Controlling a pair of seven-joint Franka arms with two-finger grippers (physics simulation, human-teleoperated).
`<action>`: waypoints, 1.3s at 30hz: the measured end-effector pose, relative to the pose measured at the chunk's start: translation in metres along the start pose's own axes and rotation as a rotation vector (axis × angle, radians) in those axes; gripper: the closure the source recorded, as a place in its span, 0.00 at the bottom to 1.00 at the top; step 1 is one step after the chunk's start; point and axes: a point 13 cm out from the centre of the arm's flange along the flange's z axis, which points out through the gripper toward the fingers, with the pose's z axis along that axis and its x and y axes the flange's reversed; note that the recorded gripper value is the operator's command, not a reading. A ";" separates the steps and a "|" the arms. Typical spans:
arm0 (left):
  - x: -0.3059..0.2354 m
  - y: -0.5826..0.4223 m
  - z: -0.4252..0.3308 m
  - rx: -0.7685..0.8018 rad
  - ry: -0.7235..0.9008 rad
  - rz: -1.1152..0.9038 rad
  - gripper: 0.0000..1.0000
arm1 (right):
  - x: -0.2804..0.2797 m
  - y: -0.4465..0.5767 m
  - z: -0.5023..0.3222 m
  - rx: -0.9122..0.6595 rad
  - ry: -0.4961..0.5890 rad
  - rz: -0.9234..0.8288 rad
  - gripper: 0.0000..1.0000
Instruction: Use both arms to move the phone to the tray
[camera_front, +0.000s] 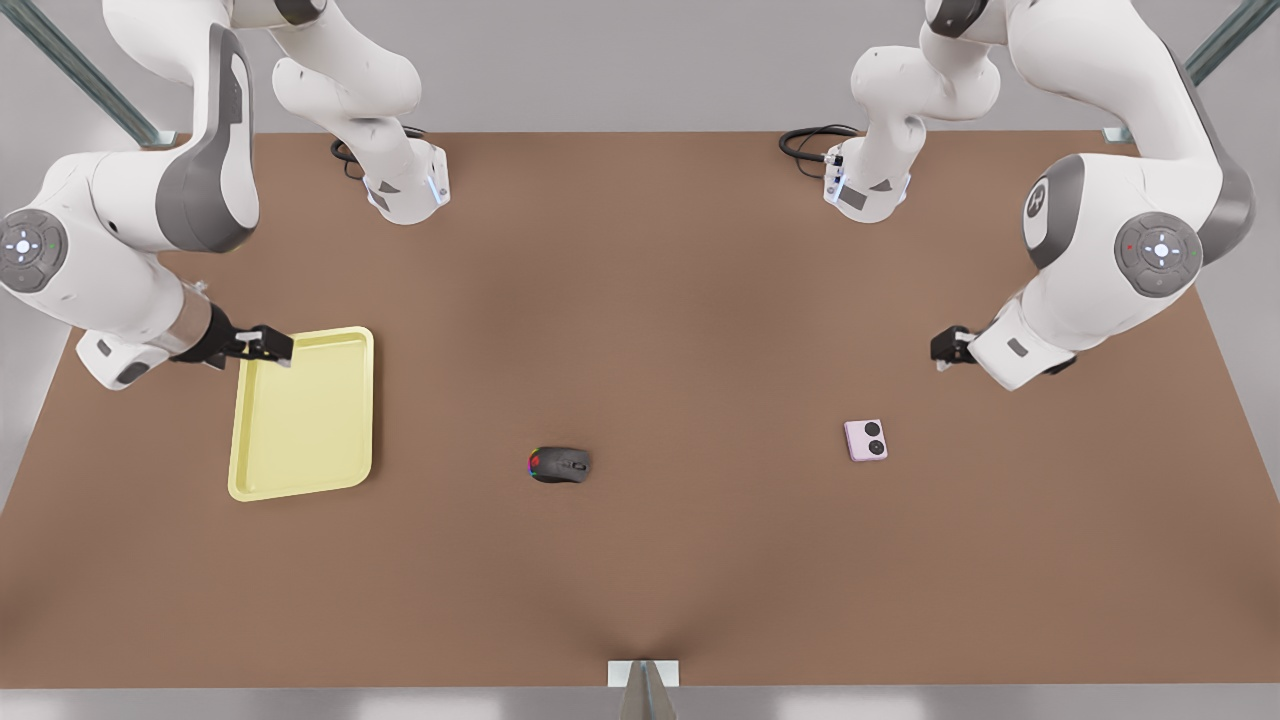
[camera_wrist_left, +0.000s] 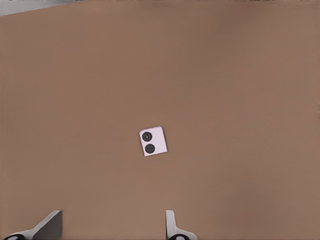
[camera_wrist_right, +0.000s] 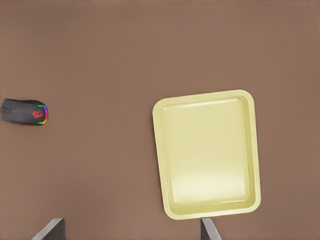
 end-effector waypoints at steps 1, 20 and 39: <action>-0.001 0.000 0.001 -0.001 -0.002 -0.001 0.00 | -0.002 0.000 -0.001 0.000 -0.006 0.000 0.00; 0.006 -0.024 0.342 0.037 0.148 -0.048 0.00 | -0.010 0.002 -0.008 -0.001 -0.046 -0.004 0.00; -0.033 -0.010 0.414 0.064 0.023 -0.216 0.00 | -0.012 0.006 -0.014 -0.001 -0.052 -0.012 0.00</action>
